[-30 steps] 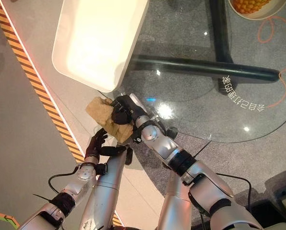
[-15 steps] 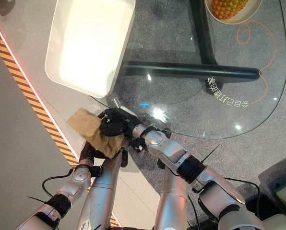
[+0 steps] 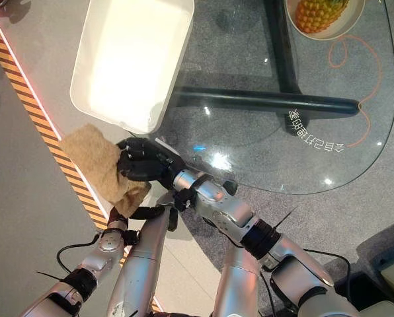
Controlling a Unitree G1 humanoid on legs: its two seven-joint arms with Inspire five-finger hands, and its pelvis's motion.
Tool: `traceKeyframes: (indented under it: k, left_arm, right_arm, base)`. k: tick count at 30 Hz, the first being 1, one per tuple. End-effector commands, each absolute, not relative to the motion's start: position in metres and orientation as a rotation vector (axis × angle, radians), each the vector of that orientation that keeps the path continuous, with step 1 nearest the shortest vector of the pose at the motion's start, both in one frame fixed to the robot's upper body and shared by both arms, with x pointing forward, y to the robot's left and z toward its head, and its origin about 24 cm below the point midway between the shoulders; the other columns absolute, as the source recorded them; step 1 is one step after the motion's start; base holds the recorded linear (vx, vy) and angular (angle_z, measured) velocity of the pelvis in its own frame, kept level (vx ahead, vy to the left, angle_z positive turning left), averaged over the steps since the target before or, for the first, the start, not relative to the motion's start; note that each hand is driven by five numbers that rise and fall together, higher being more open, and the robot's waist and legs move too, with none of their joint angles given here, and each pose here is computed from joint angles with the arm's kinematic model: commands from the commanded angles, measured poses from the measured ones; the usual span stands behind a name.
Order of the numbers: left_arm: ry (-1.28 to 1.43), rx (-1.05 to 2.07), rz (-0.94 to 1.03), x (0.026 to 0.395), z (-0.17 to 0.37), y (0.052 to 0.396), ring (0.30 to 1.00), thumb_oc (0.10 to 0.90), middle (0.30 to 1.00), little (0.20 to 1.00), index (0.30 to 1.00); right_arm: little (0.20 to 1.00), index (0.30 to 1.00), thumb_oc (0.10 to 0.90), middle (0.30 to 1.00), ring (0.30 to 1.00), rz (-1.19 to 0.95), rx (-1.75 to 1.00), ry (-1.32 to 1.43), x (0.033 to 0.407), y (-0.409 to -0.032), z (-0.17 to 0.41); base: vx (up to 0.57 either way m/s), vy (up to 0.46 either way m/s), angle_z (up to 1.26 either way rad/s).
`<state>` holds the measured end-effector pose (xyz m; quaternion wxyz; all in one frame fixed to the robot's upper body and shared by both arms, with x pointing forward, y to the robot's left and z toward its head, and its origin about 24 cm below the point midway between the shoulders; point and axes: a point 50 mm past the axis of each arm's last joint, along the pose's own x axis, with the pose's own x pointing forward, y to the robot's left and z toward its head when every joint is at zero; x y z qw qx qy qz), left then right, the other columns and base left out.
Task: Wipe the table with a cloth and put it in the basket.
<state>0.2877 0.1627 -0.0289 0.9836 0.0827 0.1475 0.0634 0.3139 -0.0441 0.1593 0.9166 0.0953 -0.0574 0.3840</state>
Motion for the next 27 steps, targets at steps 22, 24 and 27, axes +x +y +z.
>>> traceKeyframes:
  k: [22, 24, 27]
  left_arm:
    - [0.464, 0.106, 0.253, 0.220, -0.078, 0.187, 0.900, 0.800, 0.900, 0.900, 0.900]
    - [0.467, 0.102, 0.271, 0.218, -0.078, 0.191, 0.900, 0.800, 0.900, 0.900, 0.900]
    - [0.468, 0.097, 0.290, 0.216, -0.079, 0.194, 0.900, 0.800, 0.900, 0.900, 0.900]
  right_arm:
    - [0.200, 0.300, 0.100, 0.300, 0.300, 0.002, 0.225, -0.837, 0.273, -0.159, 0.237]
    - [0.200, 0.300, 0.100, 0.300, 0.300, -0.193, 0.166, -0.835, 0.273, -0.175, 0.229]
    - [0.200, 0.300, 0.100, 0.300, 0.300, -0.474, 0.009, -0.824, 0.275, -0.199, 0.221]
  base:
    - [0.00, 0.001, -0.06]
    - [0.02, -0.005, -0.19]
    - [0.01, -0.001, -0.12]
